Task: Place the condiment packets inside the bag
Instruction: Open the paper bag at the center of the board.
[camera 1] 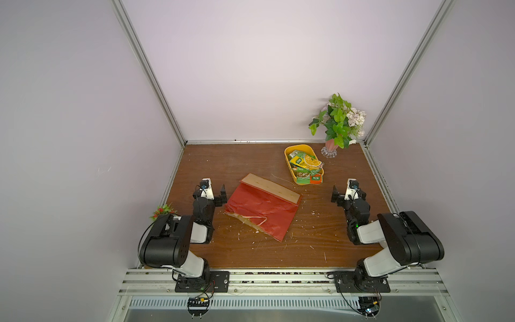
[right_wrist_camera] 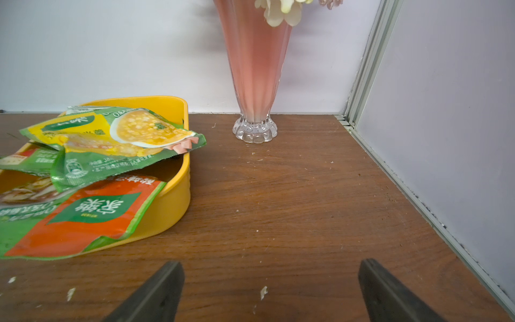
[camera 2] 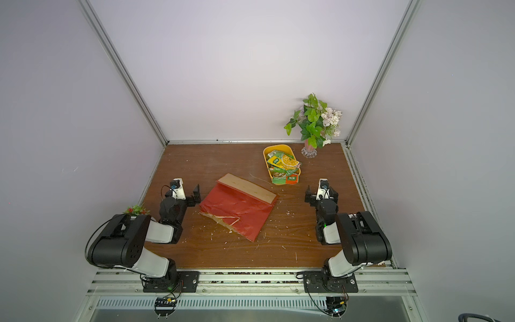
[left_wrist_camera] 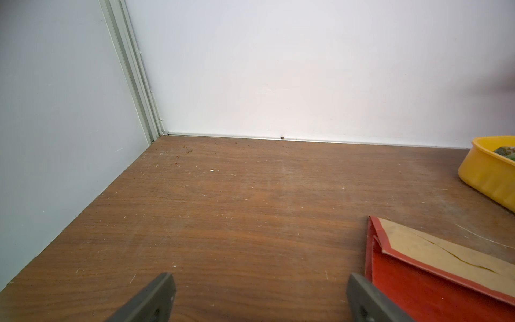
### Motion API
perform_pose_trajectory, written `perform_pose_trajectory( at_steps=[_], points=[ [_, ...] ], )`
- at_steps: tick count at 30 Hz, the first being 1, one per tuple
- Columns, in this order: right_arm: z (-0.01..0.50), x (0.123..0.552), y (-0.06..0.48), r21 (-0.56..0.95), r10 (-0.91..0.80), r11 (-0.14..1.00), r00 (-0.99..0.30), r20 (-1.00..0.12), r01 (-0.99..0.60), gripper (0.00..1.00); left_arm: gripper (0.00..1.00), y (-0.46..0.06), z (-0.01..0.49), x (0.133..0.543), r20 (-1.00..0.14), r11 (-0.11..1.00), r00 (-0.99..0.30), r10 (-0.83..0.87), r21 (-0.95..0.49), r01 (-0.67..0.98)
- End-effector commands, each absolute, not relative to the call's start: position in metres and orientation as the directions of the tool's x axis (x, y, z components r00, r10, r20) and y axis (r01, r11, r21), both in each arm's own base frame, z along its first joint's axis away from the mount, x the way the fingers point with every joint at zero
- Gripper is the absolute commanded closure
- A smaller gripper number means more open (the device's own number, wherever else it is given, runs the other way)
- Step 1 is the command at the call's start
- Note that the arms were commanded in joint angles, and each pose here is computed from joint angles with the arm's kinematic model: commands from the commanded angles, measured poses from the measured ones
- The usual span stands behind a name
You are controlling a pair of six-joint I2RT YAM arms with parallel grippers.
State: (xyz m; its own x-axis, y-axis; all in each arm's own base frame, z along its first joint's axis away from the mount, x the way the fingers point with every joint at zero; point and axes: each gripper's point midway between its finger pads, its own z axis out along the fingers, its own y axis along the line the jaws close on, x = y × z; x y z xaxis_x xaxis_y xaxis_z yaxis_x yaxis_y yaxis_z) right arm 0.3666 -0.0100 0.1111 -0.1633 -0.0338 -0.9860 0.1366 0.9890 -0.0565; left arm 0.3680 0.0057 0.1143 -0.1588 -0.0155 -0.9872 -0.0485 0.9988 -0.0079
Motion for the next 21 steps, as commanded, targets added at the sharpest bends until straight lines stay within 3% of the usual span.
perform_pose_trajectory(
  at_steps=[1,6,8,10,13,16,18,21],
  points=[
    [0.127,0.370,-0.007,-0.053,-0.038,0.990,-0.112,-0.993,0.130,0.00,0.01,0.007,0.122,0.372,-0.991,0.999,-0.136,-0.008,-0.002,-0.044],
    [0.156,0.355,-0.026,-0.040,-0.026,0.957,-0.053,-0.998,0.289,0.00,0.01,0.021,0.138,0.369,-0.992,0.995,-0.098,-0.083,-0.077,-0.057],
    [0.170,0.349,-0.031,-0.019,-0.004,0.944,-0.049,-0.999,0.330,0.00,0.01,0.028,0.146,0.371,-0.987,0.995,-0.139,-0.084,-0.077,-0.059],
    [0.189,0.340,-0.032,0.078,0.080,0.941,0.008,-0.997,0.329,0.00,0.01,0.030,0.156,0.377,-0.974,0.997,-0.218,-0.066,-0.058,-0.043],
    [0.222,0.326,-0.013,0.276,0.255,0.946,0.136,-0.957,0.170,0.00,0.01,0.027,0.161,0.373,-0.936,0.988,-0.328,-0.127,-0.149,0.041],
    [0.236,0.300,-0.027,0.587,0.542,0.804,0.290,-0.789,0.096,0.00,0.01,0.025,0.161,0.362,-0.908,0.974,-0.390,-0.150,-0.204,0.099],
    [0.249,0.303,-0.011,0.576,0.557,0.818,0.243,-0.794,0.008,0.01,0.01,0.027,0.154,0.354,-0.892,0.972,-0.426,-0.151,-0.213,0.102],
    [0.257,0.323,0.038,0.497,0.506,0.856,0.031,-0.862,-0.141,0.00,0.01,0.030,0.141,0.341,-0.876,0.966,-0.454,-0.165,-0.236,0.103]
  ],
)
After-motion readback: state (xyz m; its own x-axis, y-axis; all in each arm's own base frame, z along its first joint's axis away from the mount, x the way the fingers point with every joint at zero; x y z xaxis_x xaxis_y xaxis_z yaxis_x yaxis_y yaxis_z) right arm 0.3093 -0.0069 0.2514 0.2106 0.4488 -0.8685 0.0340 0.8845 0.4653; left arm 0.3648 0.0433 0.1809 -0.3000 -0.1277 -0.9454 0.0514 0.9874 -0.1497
